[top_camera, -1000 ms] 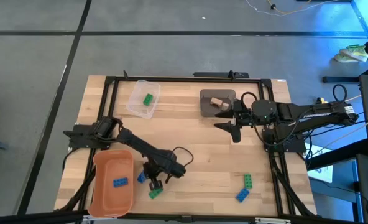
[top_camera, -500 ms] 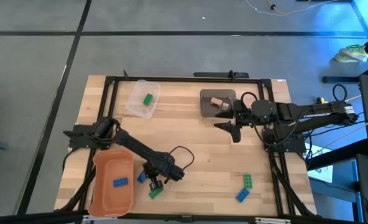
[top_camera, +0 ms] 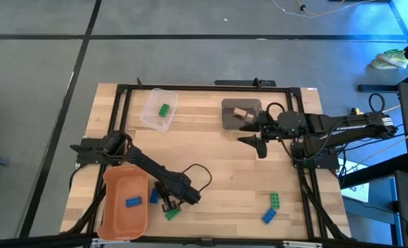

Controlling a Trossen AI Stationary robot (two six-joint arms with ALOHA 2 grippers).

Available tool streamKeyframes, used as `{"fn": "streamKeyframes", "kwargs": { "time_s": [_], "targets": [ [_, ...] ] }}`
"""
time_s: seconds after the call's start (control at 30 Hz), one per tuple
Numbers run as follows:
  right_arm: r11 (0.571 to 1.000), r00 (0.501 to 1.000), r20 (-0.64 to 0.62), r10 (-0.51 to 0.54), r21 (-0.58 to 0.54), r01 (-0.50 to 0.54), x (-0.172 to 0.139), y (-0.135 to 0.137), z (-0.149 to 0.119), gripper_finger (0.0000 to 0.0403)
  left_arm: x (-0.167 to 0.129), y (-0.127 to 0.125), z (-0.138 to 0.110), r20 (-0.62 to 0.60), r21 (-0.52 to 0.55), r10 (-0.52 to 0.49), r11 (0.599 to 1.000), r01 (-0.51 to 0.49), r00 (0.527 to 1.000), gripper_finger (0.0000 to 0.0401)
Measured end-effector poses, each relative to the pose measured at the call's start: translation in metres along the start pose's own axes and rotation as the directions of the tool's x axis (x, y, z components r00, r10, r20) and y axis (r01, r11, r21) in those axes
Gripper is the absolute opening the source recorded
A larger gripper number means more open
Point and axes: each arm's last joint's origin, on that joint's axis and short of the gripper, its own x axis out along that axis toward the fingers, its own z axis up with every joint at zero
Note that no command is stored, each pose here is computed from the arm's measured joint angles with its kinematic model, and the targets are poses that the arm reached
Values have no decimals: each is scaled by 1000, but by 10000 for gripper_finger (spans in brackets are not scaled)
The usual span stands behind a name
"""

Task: Sort & place blocks by color
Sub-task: Put the left blue game piece into the orange bin

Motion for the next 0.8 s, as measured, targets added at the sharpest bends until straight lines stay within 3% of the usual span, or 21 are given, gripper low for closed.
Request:
{"fn": "streamKeyframes", "kwargs": {
  "time_s": [0.27, 0.47, 0.8],
  "targets": [
    [1000, 1000, -5, -2, 23, 2, 0, 0, 0, 237, -2, -1, 4, 35, 6, -30, 1000, 30, 999, 0],
    [1000, 1000, -5, -3, 26, 3, 0, 0, 0, 237, -7, 5, 11, 91, 83, -28, 996, 21, 995, 0],
    [999, 1000, -5, -2, 49, 2, 0, 0, 0, 237, -17, 44, 53, 211, 92, 36, 994, -56, 977, 0]
  ]
}}
